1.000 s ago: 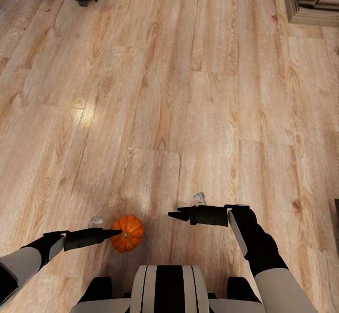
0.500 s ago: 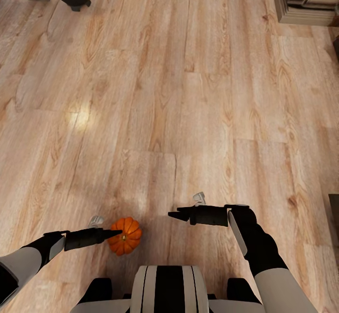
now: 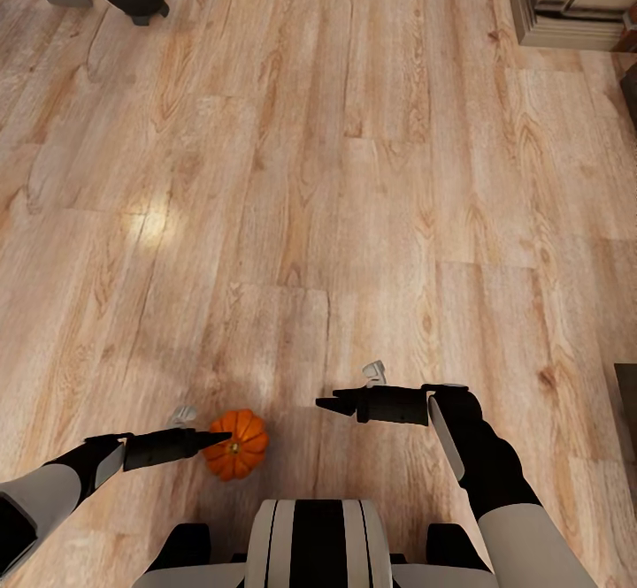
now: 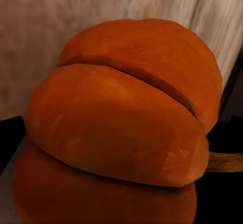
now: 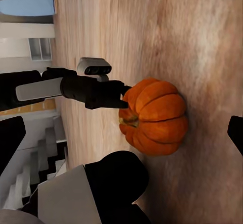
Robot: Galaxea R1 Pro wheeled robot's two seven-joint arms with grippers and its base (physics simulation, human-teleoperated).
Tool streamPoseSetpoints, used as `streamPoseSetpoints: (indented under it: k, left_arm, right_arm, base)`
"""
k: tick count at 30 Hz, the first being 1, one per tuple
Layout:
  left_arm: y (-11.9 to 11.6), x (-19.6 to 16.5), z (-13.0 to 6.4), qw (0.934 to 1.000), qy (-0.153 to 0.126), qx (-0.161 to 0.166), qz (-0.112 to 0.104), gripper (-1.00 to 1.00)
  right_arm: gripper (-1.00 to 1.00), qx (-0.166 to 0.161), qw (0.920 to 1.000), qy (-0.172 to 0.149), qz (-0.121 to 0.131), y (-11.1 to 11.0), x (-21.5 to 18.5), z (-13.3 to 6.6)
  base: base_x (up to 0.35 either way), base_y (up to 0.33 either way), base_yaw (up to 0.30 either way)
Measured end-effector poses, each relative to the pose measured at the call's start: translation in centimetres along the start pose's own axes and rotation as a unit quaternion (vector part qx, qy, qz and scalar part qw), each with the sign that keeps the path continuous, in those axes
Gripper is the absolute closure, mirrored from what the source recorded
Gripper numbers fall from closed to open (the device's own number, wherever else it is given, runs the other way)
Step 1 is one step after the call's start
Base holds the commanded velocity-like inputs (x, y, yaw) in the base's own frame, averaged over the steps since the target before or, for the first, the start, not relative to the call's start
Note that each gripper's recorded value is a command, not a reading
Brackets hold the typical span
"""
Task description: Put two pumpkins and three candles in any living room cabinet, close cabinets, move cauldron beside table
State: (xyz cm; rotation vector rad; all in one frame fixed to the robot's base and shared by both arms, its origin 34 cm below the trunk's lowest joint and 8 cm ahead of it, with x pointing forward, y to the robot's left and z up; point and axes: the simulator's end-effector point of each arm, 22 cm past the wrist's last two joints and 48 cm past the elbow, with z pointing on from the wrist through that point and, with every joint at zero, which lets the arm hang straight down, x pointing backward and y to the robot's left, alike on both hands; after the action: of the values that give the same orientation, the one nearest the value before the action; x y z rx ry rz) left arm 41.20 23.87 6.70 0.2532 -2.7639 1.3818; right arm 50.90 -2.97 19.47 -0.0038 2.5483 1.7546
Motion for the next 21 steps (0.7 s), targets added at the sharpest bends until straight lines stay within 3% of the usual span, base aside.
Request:
streamPoseSetpoints:
  k: [2,3,21]
  left_arm:
    - [-0.24,0.12,0.37,1.0,0.001,0.002,0.0,-1.0]
    - [-0.27,0.14,0.41,1.0,0.001,0.003,-0.001,1.0]
    - [-0.78,-0.08,0.51,0.9999,-0.001,0.013,0.004,1.0]
  right_arm:
    - [-1.0,0.001,1.0,0.0,0.0,-0.02,0.0,0.02]
    - [-1.0,0.001,1.0,0.0,0.0,-0.03,0.0,0.01]
    - [-1.0,0.0,1.0,0.0,0.001,0.01,-0.02,0.01]
  base:
    - [0.0,0.0,0.0]
    - [0.0,0.0,0.0]
    - [0.0,0.0,0.0]
